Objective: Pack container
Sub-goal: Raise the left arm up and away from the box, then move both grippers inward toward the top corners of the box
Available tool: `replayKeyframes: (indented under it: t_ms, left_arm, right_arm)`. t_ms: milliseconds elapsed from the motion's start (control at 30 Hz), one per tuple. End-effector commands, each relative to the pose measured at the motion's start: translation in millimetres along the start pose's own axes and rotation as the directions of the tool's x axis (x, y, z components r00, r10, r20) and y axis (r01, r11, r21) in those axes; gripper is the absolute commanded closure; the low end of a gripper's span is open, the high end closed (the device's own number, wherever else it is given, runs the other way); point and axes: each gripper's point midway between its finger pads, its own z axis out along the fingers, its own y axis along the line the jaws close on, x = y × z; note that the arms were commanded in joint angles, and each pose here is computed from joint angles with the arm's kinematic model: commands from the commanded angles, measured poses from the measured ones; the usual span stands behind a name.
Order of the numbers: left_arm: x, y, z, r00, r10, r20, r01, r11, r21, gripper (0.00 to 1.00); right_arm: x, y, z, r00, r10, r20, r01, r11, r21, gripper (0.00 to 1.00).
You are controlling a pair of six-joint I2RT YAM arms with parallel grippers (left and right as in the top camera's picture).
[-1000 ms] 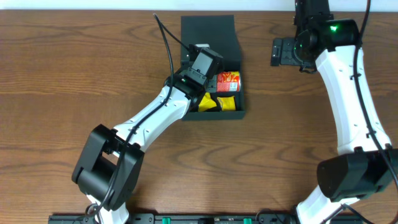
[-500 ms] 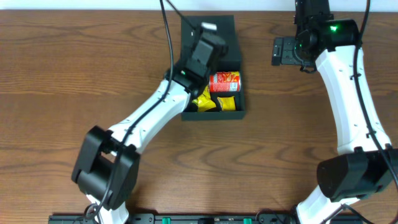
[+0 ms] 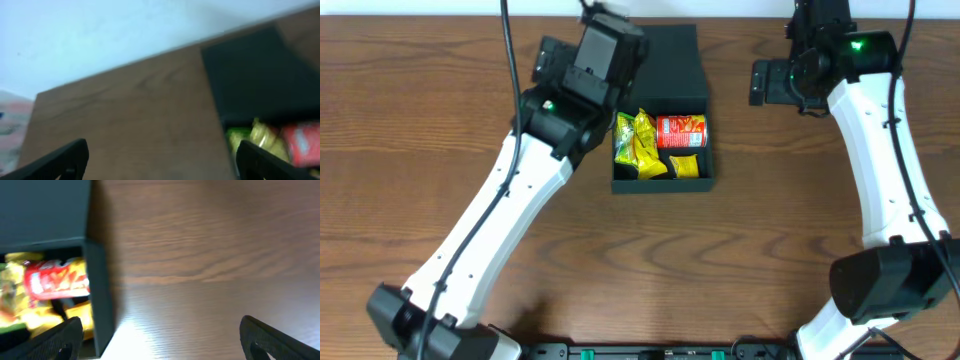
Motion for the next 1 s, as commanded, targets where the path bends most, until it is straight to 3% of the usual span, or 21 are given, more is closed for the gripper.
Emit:
replayKeyframes:
  t_ms: [0, 100, 167, 233, 300, 333, 367, 433, 500, 567, 767, 900, 967]
  left_arm:
    - [6, 7, -9, 1.0, 0.012, -0.019, -0.011, 0.996, 0.084, 0.05]
    - [19, 5, 2, 0.989, -0.105, -0.102, 0.129, 0.953, 0.274, 0.05]
    - [24, 25, 15, 0.944, -0.282, -0.172, 0.323, 0.894, 0.31, 0.05]
    - [33, 56, 31, 0.834, -0.495, -0.244, 0.546, 0.805, 0.233, 0.05]
    - [49, 88, 52, 0.63, -0.707, -0.321, 0.771, 0.621, 0.146, 0.05]
    - [51, 94, 59, 0.572, -0.743, -0.349, 0.817, 0.557, 0.153, 0.04]
    - [51, 98, 70, 0.533, -0.754, -0.384, 0.845, 0.5, 0.191, 0.0]
    - [54, 95, 92, 0.471, -0.752, -0.462, 0.882, 0.401, 0.246, 0.11]
    - [66, 89, 112, 0.393, -0.755, -0.524, 0.919, 0.333, 0.21, 0.19]
    - [76, 77, 133, 0.33, -0.749, -0.574, 0.943, 0.285, 0.17, 0.2]
    - [54, 21, 170, 0.312, -0.658, -0.685, 0.944, 0.135, 0.301, 0.25]
    - [62, -1, 191, 0.295, -0.658, -0.693, 0.953, 0.147, 0.266, 0.27]
    - [71, -8, 202, 0.252, -0.666, -0.702, 0.967, 0.14, 0.214, 0.58]
  right_arm:
    - [-2, 6, 1, 1.0, -0.013, -0.007, 0.013, 0.999, -0.053, 0.01]
    - [-4, -2, 1, 0.998, 0.061, 0.004, -0.061, 0.998, -0.014, 0.01]
    - [-5, -10, 1, 0.992, 0.124, 0.01, -0.124, 0.992, 0.012, 0.01]
    - [-6, -15, 1, 0.985, 0.173, 0.011, -0.173, 0.985, 0.016, 0.01]
    - [-9, -20, 2, 0.972, 0.233, 0.02, -0.233, 0.972, 0.014, 0.01]
    - [-11, -23, 2, 0.963, 0.269, 0.029, -0.27, 0.963, 0.014, 0.01]
    - [-14, -28, 2, 0.945, 0.324, 0.038, -0.325, 0.946, 0.013, 0.01]
    - [-18, -38, 2, 0.903, 0.426, 0.054, -0.428, 0.904, 0.011, 0.04]
    - [-23, -45, 3, 0.877, 0.475, 0.069, -0.476, 0.879, 0.0, 0.05]
    - [-32, -50, 6, 0.857, 0.508, 0.084, -0.507, 0.861, -0.028, 0.08]
    - [-54, -33, 47, 0.805, 0.594, -0.011, -0.584, 0.787, -0.2, 0.11]
    - [-61, -5, 88, 0.796, 0.581, -0.169, -0.599, 0.718, -0.355, 0.15]
    - [-62, 9, 108, 0.795, 0.553, -0.249, -0.602, 0.669, -0.436, 0.28]
